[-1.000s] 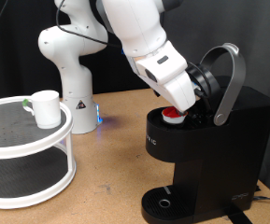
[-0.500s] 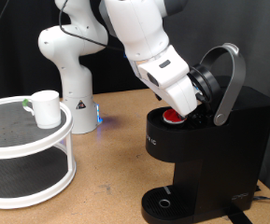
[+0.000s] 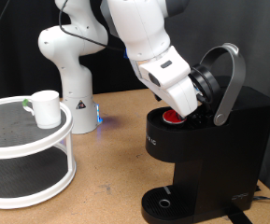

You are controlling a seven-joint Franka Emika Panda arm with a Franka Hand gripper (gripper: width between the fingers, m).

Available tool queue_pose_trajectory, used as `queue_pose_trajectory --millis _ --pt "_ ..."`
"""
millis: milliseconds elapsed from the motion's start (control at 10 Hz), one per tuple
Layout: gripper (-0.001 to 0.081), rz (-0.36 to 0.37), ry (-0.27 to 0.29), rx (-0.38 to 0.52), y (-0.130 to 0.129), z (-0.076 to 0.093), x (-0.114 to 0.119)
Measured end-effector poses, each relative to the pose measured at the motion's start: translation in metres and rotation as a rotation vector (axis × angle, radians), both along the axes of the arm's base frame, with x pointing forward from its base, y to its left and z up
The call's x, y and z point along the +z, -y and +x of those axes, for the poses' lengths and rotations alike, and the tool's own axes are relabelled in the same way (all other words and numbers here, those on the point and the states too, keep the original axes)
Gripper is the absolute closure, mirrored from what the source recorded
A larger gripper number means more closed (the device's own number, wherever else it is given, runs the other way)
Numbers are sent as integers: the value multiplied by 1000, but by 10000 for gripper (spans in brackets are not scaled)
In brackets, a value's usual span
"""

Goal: Make a cup of coffee with the keurig machine

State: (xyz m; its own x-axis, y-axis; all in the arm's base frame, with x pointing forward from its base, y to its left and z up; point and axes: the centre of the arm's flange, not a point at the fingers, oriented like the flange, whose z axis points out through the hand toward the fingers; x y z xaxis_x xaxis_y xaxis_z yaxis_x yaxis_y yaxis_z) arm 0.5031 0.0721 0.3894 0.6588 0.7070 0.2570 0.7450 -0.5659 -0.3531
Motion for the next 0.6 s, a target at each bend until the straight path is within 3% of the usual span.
queue_pose_trajectory --millis 300,600 --pt "6 5 -1 -3 0 0 0" --pt "6 85 3 -36 0 1 1"
